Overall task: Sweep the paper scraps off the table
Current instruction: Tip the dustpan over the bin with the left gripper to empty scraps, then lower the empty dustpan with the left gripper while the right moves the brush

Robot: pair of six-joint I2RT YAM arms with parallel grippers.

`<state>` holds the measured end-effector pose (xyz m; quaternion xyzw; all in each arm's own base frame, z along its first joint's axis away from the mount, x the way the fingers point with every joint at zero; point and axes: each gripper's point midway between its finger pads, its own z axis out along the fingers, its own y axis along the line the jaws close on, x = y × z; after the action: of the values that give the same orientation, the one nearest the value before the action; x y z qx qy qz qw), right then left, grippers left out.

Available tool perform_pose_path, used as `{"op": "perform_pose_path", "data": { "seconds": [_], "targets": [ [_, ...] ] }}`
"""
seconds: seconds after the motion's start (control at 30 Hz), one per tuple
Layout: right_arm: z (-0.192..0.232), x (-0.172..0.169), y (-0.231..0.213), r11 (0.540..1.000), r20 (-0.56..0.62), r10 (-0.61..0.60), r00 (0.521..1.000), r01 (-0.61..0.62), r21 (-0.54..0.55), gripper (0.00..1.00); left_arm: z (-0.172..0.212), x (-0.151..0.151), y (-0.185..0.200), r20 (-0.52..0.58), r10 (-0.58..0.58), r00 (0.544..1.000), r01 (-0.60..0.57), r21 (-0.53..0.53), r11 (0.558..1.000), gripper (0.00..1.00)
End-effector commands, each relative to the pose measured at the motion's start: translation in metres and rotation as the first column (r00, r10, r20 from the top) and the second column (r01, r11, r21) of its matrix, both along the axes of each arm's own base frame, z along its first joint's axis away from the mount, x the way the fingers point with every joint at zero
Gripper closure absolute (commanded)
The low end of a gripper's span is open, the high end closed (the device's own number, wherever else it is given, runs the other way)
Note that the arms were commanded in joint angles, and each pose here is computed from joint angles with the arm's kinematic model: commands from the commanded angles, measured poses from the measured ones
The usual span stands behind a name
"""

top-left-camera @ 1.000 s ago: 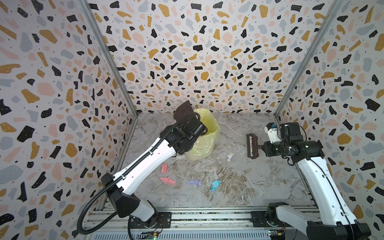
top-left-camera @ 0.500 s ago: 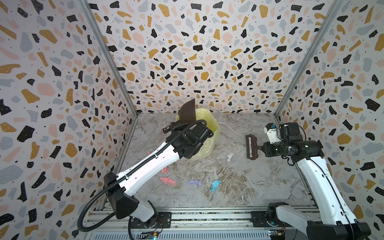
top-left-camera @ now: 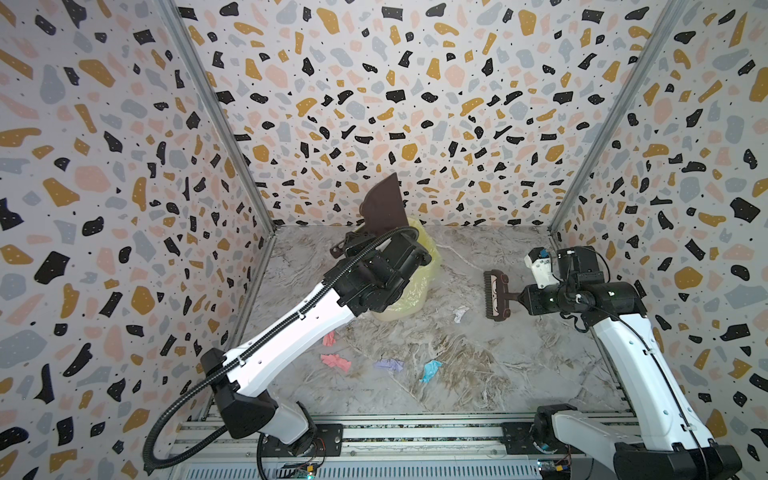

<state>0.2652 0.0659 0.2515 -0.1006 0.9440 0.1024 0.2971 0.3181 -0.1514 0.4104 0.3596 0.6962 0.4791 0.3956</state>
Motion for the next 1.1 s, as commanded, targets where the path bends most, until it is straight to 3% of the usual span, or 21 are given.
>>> {"op": "perform_pose_path", "data": {
  "seconds": [0.0,0.1,0.2,0.37,0.53,0.6,0.83,1.07],
  "targets": [
    [0.008,0.006,-0.002,0.992,-0.021,-0.113,0.993,0.114,0.051,1.00,0.019,-0.013,-0.018,0.057,-0.050,0.997,0.063,-0.257,0.964,1.00],
    [0.013,0.009,0.006,0.982,-0.070,-0.140,0.988,0.147,0.118,1.00,0.019,-0.023,-0.033,0.039,-0.098,0.994,0.105,-0.356,0.929,1.00],
    [0.032,0.012,0.022,0.950,-0.042,-0.158,0.986,0.164,0.268,1.00,0.009,-0.035,-0.053,-0.012,-0.168,0.986,0.146,-0.442,0.885,1.00],
    [0.045,0.017,0.055,0.852,-0.059,-0.172,0.983,0.179,0.493,1.00,-0.008,-0.059,-0.077,-0.057,-0.250,0.967,0.185,-0.517,0.836,1.00],
    [0.023,0.025,0.091,0.756,-0.137,-0.174,0.975,0.221,0.616,1.00,-0.035,-0.082,-0.109,-0.121,-0.372,0.920,0.208,-0.653,0.728,1.00],
    [0.008,0.028,0.100,0.742,-0.175,-0.180,0.968,0.250,0.622,1.00,-0.046,-0.092,-0.116,-0.147,-0.405,0.902,0.200,-0.689,0.697,1.00],
    [-0.037,0.034,0.101,0.737,-0.250,-0.224,0.942,0.332,0.589,1.00,-0.089,-0.117,-0.103,-0.251,-0.425,0.870,0.127,-0.718,0.684,1.00],
    [-0.082,0.010,0.070,0.768,-0.367,-0.307,0.878,0.456,0.449,1.00,-0.130,-0.143,-0.102,-0.343,-0.460,0.819,0.071,-0.735,0.674,1.00]
  ]
}}
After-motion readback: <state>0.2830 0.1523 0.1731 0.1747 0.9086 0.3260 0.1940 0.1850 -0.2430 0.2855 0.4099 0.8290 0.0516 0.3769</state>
